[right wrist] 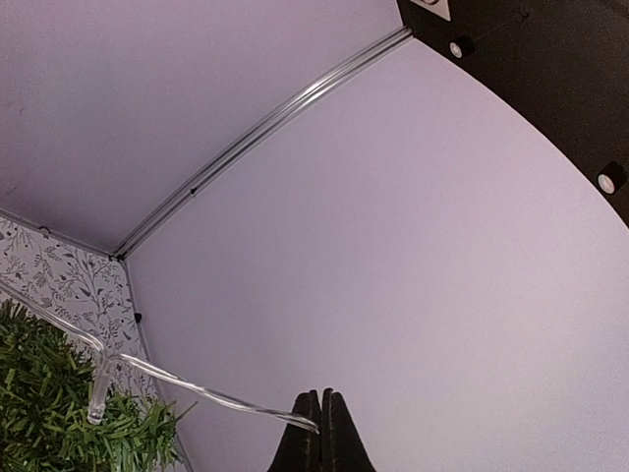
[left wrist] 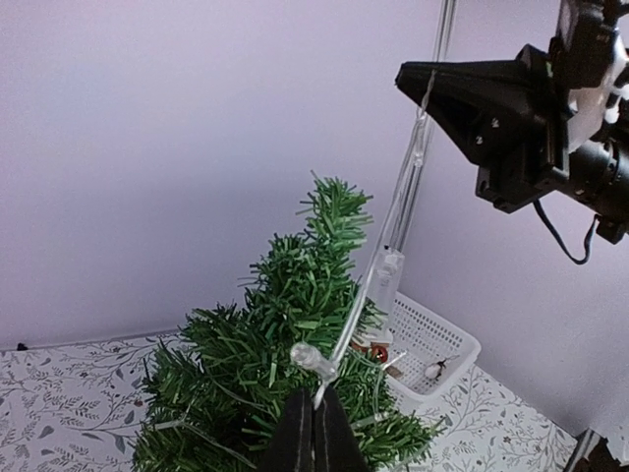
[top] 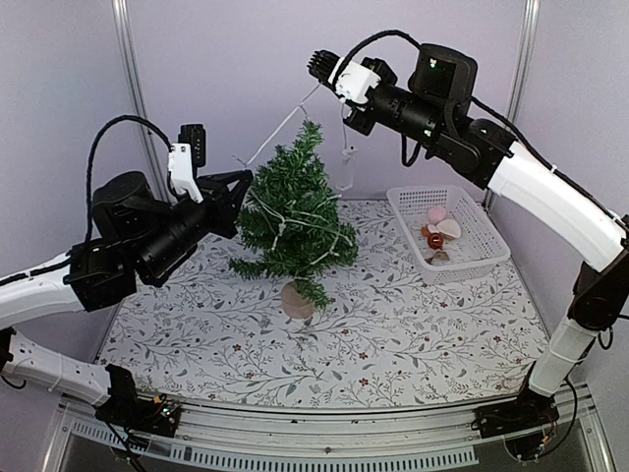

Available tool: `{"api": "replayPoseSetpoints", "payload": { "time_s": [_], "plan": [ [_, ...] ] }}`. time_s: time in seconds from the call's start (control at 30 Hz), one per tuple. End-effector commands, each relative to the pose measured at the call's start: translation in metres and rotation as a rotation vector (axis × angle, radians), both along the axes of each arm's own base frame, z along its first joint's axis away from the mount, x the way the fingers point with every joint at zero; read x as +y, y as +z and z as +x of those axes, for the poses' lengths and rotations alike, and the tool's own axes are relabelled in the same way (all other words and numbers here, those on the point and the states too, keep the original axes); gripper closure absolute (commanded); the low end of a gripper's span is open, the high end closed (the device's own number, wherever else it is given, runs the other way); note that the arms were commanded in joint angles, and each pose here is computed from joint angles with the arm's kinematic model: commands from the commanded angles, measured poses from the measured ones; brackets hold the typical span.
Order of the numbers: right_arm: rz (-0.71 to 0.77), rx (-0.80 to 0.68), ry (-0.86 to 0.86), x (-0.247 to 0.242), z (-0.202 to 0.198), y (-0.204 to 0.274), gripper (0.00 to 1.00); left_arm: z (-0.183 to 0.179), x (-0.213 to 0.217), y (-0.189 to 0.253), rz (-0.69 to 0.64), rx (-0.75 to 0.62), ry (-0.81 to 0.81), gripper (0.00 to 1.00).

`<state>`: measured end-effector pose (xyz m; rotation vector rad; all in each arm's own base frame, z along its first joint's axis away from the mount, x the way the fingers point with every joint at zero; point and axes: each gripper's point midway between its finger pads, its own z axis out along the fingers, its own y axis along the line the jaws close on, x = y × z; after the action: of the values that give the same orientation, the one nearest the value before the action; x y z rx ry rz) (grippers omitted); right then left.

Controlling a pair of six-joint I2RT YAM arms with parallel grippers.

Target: Decorate the small christmas tree

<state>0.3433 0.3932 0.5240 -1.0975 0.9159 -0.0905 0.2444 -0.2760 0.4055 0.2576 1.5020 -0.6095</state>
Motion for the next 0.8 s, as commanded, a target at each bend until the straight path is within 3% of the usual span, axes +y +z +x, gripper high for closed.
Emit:
{"api": "replayPoseSetpoints", "payload": {
  "time_s": [0.0, 0.5, 0.77],
  "plan": [
    [0.169, -0.177, -0.122, -0.034, 0.005, 0.075, 1.0, 0.011, 0.01, 0.0, 0.007, 0.019, 0.029, 1.0],
    [0.158, -0.096, -0.069, -0.001, 0.05, 0.027, 1.0, 0.042, 0.025, -0.008, 0.018, 0.066, 0.072, 1.0],
    [0.135, -0.034, -0.094, -0.009, 0.065, -0.002, 1.0, 0.055, 0.014, -0.033, 0.08, 0.119, 0.037, 1.0]
  ]
}}
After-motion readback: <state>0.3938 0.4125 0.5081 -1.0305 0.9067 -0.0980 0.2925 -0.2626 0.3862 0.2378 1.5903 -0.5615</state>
